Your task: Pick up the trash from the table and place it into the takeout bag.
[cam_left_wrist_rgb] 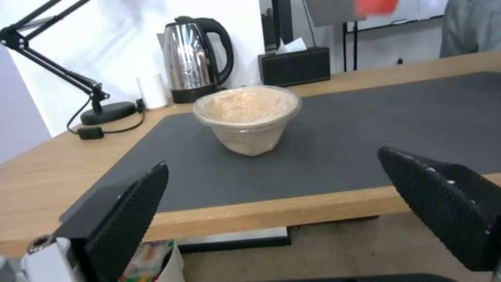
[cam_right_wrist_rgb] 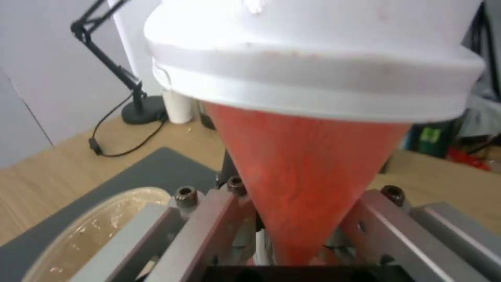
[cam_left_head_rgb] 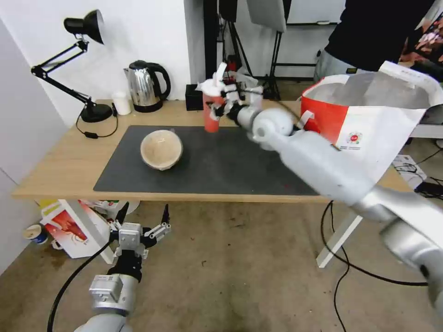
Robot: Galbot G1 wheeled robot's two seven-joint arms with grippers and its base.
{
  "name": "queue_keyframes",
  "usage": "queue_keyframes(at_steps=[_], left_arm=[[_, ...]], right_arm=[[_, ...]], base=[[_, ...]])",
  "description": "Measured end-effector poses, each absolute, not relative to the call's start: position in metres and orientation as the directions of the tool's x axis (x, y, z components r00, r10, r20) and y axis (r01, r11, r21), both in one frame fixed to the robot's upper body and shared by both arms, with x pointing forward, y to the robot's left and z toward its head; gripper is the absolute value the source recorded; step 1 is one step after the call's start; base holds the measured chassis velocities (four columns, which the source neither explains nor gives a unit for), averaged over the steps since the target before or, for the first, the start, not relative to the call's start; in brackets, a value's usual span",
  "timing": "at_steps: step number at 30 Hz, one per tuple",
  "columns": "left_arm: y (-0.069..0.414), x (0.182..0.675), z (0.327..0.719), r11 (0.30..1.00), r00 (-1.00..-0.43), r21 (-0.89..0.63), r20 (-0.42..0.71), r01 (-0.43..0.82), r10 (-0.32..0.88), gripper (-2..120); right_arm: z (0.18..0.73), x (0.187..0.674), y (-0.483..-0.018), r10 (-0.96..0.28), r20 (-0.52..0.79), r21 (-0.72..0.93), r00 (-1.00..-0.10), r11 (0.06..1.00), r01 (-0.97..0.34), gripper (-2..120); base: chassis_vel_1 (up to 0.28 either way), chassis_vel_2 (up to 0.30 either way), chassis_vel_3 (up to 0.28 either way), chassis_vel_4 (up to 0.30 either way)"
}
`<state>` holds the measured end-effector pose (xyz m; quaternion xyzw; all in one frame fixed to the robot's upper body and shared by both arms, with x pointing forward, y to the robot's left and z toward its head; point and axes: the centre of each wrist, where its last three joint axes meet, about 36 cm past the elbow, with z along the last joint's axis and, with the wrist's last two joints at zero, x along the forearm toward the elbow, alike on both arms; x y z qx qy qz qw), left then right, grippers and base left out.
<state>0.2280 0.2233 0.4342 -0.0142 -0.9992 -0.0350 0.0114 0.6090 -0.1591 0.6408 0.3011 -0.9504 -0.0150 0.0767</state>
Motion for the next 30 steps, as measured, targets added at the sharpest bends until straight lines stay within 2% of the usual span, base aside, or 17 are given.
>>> queue_keyframes(at_steps=[15,19,27,30], left_arm=[[0.223,0.228,0.434,0.997,-0.999,0.07,0.024,0.029,0.028,100],[0.223,0.228,0.434,0.997,-0.999,0.07,0.024,0.029,0.028,100],[0.223,0.228,0.434,0.997,-0.999,0.07,0.024,0.029,0.028,100],[0.223,0.228,0.434,0.997,-0.999,0.07,0.024,0.029,0.028,100]], right_arm=[[0.725,0.495,-0.239,-0.521,0.068,0.044,-0.851,0.854,-0.519,7],[0.746,0.456,-0.264,-0.466,0.064,-0.001,-0.882,0.884,-0.467,7],[0.771,0.432,-0.298,-0.383,0.037,-0.048,-0.923,0.922,-0.384,7],[0.785,0.432,-0.321,-0.315,0.023,-0.059,-0.949,0.947,-0.315,7]], base=[[0.0,0.0,0.0,0.0],[0.0,0.0,0.0,0.0],[0.0,0.0,0.0,0.0],[0.0,0.0,0.0,0.0]])
